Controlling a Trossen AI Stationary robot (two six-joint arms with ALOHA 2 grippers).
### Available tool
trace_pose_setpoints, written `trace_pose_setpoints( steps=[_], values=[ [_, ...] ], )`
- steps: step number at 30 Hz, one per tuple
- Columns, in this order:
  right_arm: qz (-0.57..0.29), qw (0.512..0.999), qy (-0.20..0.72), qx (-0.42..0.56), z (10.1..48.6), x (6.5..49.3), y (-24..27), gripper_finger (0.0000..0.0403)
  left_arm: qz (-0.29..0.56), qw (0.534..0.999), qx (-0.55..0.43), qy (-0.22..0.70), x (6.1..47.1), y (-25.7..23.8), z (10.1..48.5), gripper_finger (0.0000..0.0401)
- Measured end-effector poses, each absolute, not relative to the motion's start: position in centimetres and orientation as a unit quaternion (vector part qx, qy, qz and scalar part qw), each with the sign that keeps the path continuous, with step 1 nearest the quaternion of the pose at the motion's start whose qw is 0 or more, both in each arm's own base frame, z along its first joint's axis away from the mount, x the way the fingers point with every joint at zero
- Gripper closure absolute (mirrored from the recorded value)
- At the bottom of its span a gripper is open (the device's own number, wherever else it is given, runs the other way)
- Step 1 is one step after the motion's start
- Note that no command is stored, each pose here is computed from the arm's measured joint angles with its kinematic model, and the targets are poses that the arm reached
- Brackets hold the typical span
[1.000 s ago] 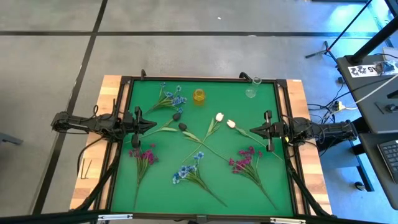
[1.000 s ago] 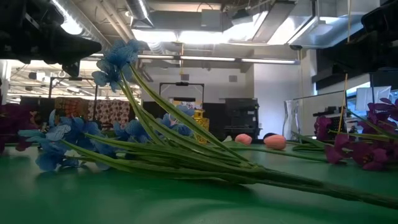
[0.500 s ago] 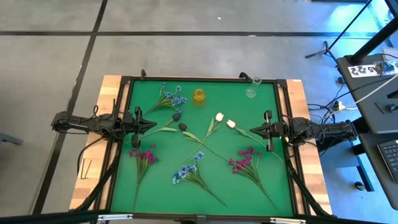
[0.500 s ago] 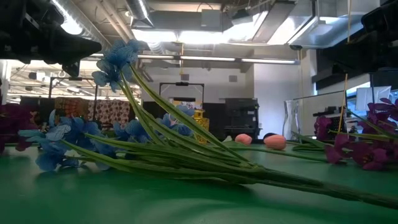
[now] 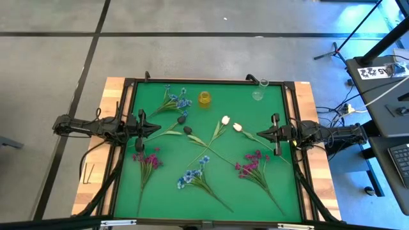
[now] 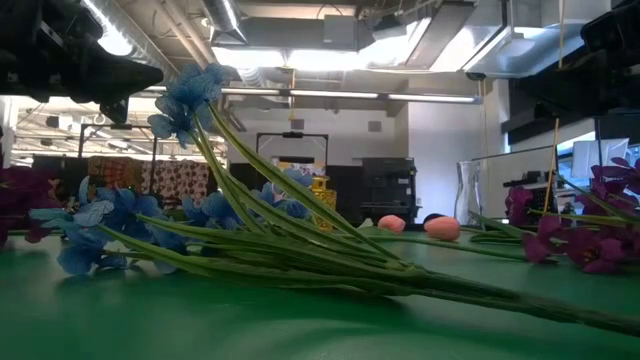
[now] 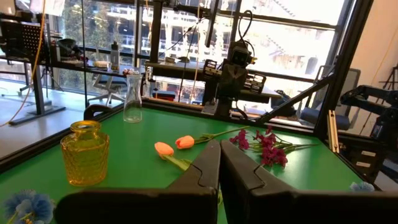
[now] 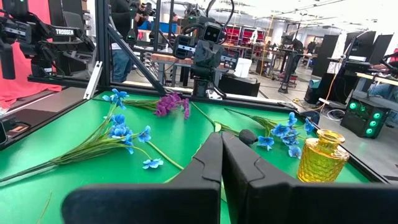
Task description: Sort flowers into vase by color
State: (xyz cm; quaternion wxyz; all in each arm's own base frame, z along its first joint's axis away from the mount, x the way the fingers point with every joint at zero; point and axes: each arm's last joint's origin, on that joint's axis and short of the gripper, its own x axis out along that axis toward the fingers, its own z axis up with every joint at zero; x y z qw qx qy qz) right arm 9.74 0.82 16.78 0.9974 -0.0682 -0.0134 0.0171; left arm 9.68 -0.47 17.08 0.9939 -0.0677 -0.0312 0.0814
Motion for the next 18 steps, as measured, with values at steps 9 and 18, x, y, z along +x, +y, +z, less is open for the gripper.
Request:
trace_pose_setpoints(
  steps=[9, 18],
  values=[
    [0.017, 0.998, -0.018, -0.066, 16.8, 9.7, 0.8, 0.0402, 0.082, 0.994, -0.068, -0.031, 9.7, -0.5, 17.1, 0.0401],
    [0.005, 0.994, -0.110, 0.009, 18.6, 9.5, 0.7, 0.0402, 0.082, 0.994, -0.068, -0.031, 9.7, -0.5, 17.1, 0.0401]
  ],
)
